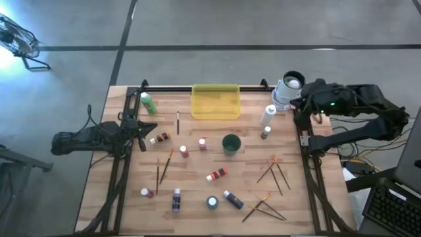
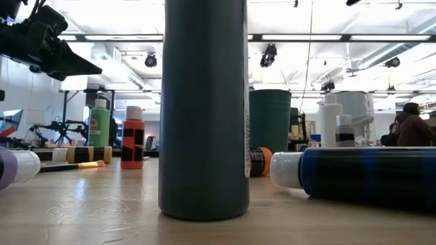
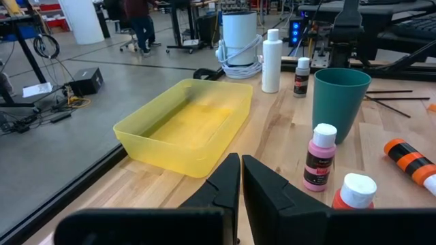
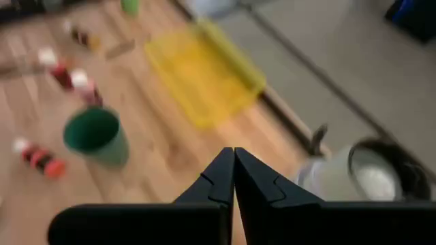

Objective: Pick & Place Paint Supplies
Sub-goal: Put the gold paint brush into the green cup

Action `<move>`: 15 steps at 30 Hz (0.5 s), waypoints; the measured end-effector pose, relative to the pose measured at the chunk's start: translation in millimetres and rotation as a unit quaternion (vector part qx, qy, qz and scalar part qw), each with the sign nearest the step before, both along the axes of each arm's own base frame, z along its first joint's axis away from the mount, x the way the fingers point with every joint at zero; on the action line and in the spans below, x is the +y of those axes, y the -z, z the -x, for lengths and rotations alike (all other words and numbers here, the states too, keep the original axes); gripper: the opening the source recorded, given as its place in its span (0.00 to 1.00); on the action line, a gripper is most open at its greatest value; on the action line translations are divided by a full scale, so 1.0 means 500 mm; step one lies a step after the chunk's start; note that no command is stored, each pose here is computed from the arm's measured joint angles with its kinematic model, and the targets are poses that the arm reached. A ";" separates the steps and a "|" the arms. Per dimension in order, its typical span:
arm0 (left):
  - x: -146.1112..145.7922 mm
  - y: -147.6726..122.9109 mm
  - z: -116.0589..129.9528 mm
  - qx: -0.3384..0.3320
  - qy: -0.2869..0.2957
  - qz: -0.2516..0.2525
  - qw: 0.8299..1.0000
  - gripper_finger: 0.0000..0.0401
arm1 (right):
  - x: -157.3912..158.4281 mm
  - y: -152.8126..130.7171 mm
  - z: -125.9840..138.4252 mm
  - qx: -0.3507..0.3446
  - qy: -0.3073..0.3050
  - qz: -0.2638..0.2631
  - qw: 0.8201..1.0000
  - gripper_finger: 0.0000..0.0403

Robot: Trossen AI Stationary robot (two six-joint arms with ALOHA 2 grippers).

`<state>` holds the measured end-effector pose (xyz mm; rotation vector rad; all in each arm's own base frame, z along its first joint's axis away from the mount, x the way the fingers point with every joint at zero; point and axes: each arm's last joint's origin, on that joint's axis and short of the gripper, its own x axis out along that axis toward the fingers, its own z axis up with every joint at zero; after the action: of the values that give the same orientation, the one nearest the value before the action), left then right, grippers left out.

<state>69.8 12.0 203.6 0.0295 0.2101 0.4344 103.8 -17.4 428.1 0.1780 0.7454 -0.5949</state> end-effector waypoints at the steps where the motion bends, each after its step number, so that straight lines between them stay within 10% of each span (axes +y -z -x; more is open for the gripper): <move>1: 0.000 0.000 0.000 0.000 0.000 0.000 1.000 0.06 | 0.001 0.003 -0.004 0.016 -0.003 -0.008 1.000 0.04; 15: 0.000 0.000 0.000 0.000 0.000 0.000 1.000 0.06 | 0.007 -0.010 -0.067 0.101 -0.064 -0.074 0.990 0.41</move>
<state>69.8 11.9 203.5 0.0296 0.2104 0.4342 137.3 -14.1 433.1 0.2073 0.9901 -0.4394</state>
